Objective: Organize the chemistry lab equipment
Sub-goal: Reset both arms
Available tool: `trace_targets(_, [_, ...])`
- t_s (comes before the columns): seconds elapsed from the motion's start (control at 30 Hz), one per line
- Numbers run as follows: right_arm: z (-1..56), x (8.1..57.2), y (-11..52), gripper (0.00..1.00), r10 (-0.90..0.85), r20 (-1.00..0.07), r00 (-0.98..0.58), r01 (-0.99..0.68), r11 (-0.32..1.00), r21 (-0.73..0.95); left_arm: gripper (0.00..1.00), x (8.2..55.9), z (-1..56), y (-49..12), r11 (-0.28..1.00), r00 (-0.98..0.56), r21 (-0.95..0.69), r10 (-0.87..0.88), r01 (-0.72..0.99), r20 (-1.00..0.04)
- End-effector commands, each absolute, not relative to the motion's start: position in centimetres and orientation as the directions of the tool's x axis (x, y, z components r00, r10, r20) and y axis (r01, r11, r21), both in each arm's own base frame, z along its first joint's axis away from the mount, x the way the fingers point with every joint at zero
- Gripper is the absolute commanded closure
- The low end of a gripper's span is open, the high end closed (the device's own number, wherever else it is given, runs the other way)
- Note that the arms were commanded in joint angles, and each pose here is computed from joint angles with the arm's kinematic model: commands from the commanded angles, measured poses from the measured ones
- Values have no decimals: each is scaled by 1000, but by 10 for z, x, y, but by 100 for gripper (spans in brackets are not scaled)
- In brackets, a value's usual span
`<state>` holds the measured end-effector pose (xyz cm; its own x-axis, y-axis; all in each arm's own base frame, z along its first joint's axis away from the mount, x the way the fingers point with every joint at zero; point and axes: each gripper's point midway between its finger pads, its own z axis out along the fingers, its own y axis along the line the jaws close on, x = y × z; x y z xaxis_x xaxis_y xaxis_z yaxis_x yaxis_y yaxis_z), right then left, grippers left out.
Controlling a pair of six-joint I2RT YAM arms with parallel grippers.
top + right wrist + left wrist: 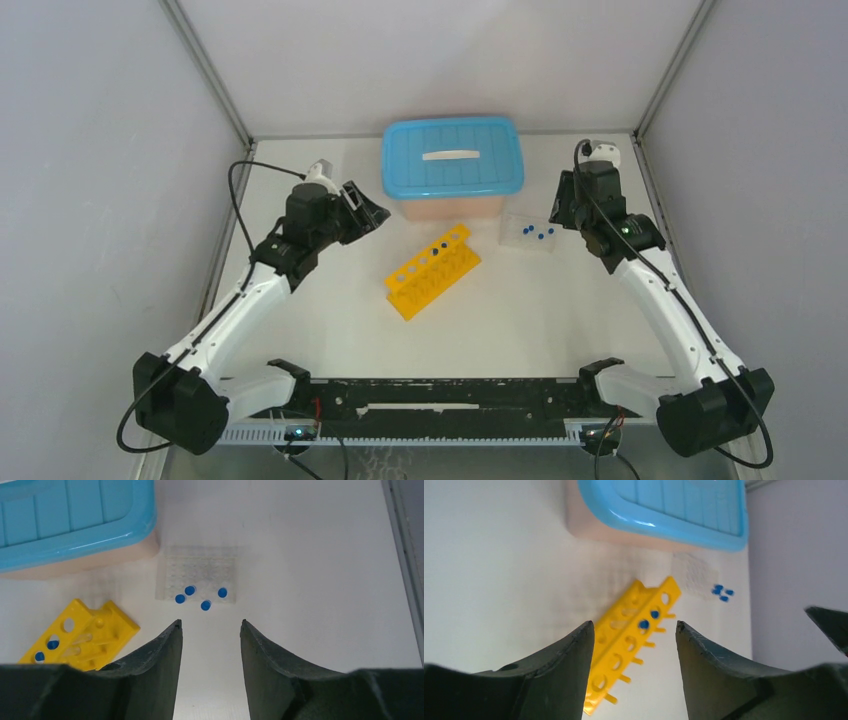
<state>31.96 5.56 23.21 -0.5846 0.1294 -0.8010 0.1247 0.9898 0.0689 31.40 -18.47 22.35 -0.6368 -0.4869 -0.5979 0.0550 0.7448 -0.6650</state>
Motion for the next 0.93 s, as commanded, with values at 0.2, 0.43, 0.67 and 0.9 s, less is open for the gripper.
trace_targets(0.2, [251, 311, 28, 44, 191, -885, -424, 232, 968, 98, 24, 359, 212, -132, 867, -414, -493, -478, -80, -774])
trace_targets(0.43, [265, 299, 14, 43, 210, -928, -308, 248, 959, 135, 11, 359, 197, -100, 879, -300, -441, -477, -181, -826])
trace_targets(0.67, [263, 298, 7, 43, 226, -933, -280, 273, 951, 148, 9, 358, 192, -86, 896, -240, -399, -438, -197, -866])
trace_targets(0.9, [267, 297, 5, 44, 207, -951, -231, 256, 955, 146, 9, 353, 198, -69, 910, -172, -351, -390, -221, -905])
